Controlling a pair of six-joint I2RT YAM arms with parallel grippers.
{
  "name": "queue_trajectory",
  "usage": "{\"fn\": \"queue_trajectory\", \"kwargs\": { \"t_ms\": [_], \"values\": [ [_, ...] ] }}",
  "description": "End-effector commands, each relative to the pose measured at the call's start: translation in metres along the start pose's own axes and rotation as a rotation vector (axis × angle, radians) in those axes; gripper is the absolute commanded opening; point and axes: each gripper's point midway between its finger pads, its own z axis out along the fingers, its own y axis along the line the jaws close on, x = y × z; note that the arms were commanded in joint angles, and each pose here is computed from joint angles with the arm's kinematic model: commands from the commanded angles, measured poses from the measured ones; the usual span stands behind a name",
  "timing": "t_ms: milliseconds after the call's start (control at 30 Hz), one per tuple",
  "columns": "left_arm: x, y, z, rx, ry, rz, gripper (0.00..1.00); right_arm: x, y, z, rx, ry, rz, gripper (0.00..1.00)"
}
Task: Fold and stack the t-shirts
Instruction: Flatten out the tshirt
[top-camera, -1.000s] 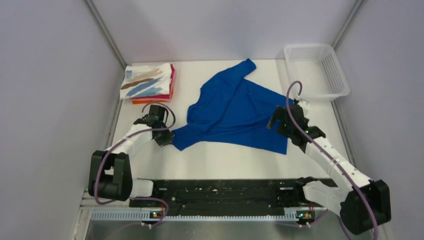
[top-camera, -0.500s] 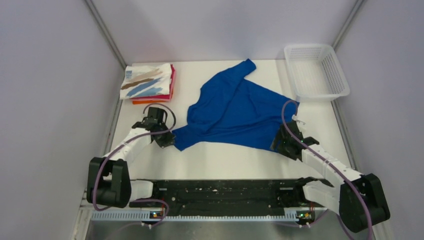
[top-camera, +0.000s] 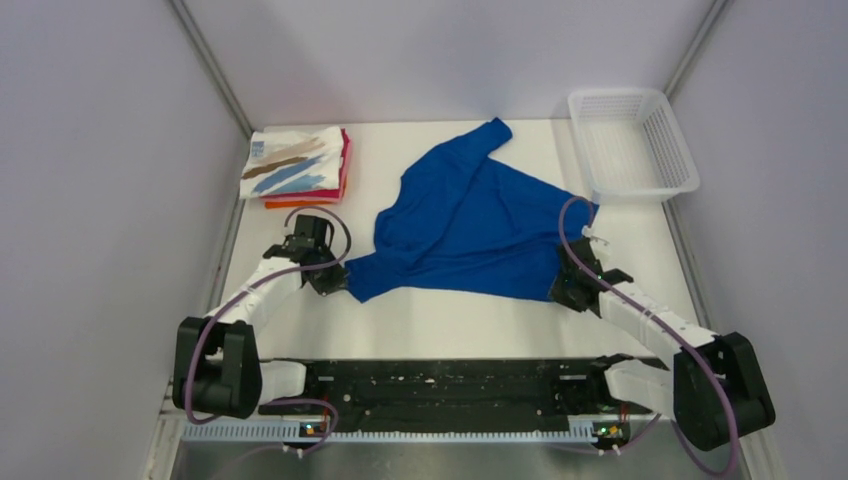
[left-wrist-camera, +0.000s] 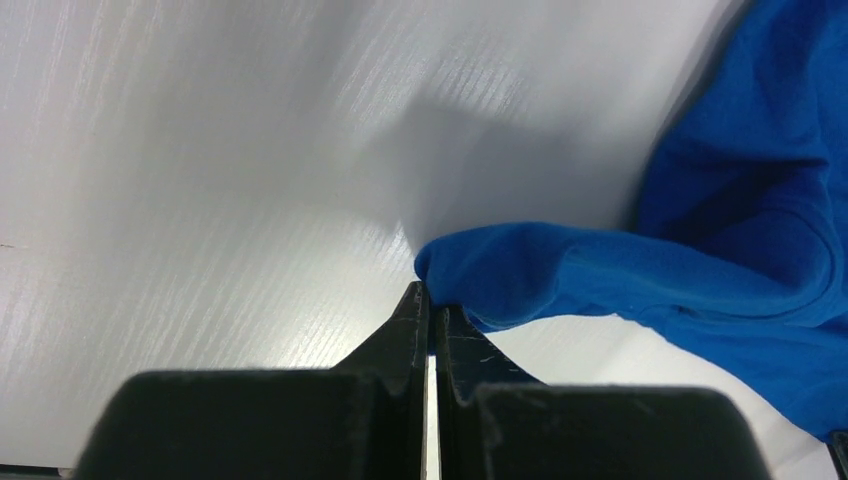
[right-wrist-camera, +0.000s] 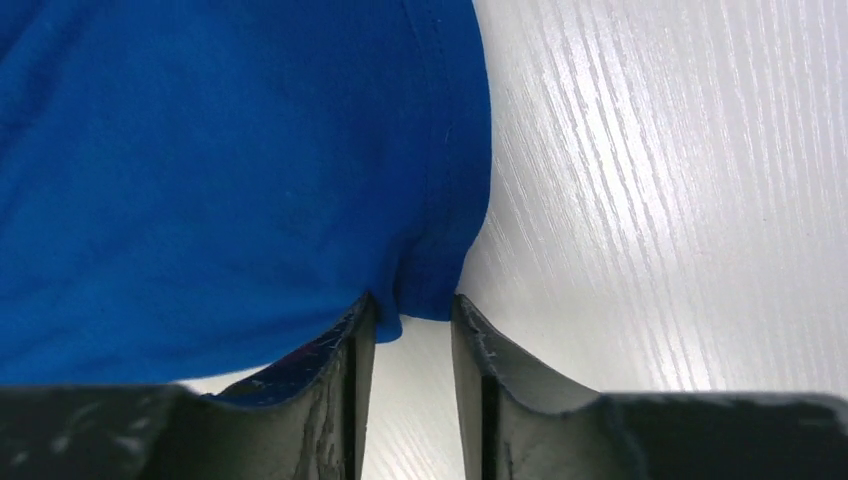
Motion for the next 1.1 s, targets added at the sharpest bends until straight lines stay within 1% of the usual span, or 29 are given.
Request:
{"fn": "queue_trajectory", "kwargs": {
  "t_ms": [0,100,167,300,467,733,900,1000,1067],
  "values": [
    [-0.007,-0.002,0.001,0.016,-0.038,-0.001,0.00,0.009,-0.003,0.010,0.029,0.044,0.011,0.24],
    [-0.007,0.000,0.000,0.012,-0.044,-0.001,0.00,0.007,0.000,0.011,0.017,0.035,0.004,0.07],
    [-0.008,0.000,-0.001,0.013,-0.047,-0.001,0.00,0.003,0.002,0.010,0.005,0.016,-0.003,0.00],
    [-0.010,-0.002,-0.002,0.020,-0.055,-0.004,0.00,-0.013,0.011,0.004,-0.035,-0.041,-0.005,0.00],
    [-0.016,-0.007,-0.009,0.032,-0.074,0.002,0.00,-0.043,0.026,-0.014,-0.107,-0.149,-0.011,0.00],
    [-0.044,-0.025,-0.038,0.082,-0.180,-0.007,0.00,-0.103,0.040,-0.060,-0.169,-0.368,0.015,0.00],
    [-0.070,-0.041,-0.078,0.145,-0.297,-0.023,0.00,-0.138,0.054,-0.099,-0.248,-0.498,0.031,0.00],
    [-0.089,-0.060,-0.117,0.246,-0.394,-0.041,0.00,-0.160,0.062,-0.129,-0.312,-0.587,0.043,0.00],
    [-0.104,-0.074,-0.155,0.334,-0.490,-0.057,0.00,-0.175,0.065,-0.155,-0.349,-0.652,0.051,0.00]
  ]
}}
